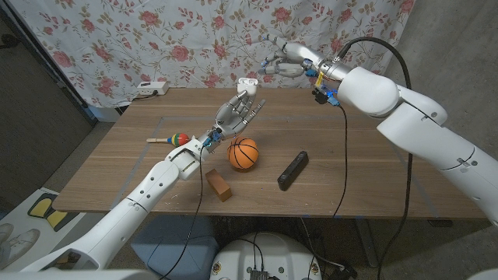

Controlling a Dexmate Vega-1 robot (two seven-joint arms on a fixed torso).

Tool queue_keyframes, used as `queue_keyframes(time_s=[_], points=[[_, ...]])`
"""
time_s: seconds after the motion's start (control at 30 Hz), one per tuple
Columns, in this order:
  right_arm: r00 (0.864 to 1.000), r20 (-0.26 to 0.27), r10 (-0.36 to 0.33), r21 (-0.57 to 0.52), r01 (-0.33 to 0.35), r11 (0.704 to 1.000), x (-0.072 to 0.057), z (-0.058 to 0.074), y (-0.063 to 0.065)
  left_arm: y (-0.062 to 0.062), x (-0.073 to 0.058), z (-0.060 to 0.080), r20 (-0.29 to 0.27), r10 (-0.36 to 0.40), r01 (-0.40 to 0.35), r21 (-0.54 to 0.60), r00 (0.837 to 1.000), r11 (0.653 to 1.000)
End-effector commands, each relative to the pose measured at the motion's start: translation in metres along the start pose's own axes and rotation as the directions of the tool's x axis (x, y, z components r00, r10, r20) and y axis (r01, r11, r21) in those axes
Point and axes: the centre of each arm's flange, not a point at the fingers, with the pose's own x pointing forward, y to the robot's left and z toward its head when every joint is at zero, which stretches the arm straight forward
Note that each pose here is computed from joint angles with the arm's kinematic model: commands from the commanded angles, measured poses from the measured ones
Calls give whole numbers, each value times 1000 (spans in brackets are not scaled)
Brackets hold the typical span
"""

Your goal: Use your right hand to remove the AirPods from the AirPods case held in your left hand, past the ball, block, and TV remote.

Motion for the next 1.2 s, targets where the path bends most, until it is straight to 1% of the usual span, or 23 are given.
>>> queue_keyframes(time_s=[0.03, 0.17, 0.33, 0.37, 0.43, 0.47, 0.53, 0.57, 0.73, 0.9, 1.03, 1.17, 1.2], points=[[999, -17, 51, -34, -51, 998, 9, 3, 2, 1, 2, -1, -2, 2, -2, 5, 1000, 1000], [998, -17, 56, -40, -57, 998, 10, 4, 2, 2, 4, -2, -6, -10, 10, 9, 1000, 1000], [998, -13, 64, -53, -65, 996, 11, 5, 2, 0, 3, -4, -3, 3, -3, -7, 1000, 1000], [998, -12, 69, -56, -69, 996, 12, 5, 2, 0, 4, -2, -7, -12, 12, 14, 1000, 1000], [997, -9, 72, -57, -72, 996, 13, 5, 2, -1, 3, -3, -8, 8, -8, 6, 1000, 1000], [997, -8, 74, -61, -75, 995, 13, 6, 2, 1, 4, -2, -10, -6, 6, 15, 1000, 1000], [997, -5, 81, -60, -81, 995, 13, 7, 3, 0, 2, -3, -6, 7, -6, 8, 1000, 1000], [996, -5, 83, -66, -84, 994, 13, 7, 3, 0, 3, -3, -7, -6, 6, 13, 1000, 1000], [996, -5, 94, -74, -94, 993, 15, 9, 3, -1, 3, -6, -11, -10, 10, 5, 1000, 1000], [994, -5, 109, -75, -109, 991, 16, 10, 5, 0, 3, -6, -9, -19, 19, 12, 1000, 1000], [993, -6, 117, -77, -118, 990, 17, 10, 6, 0, 3, -7, 5, -24, 24, 6, 1000, 1000], [992, -5, 124, -77, -124, 989, 19, 10, 8, 0, 2, -7, -1, -25, 25, 11, 1000, 1000], [992, -4, 122, -80, -122, 989, 19, 10, 8, 0, 3, -7, 0, -38, 38, 19, 999, 999]])
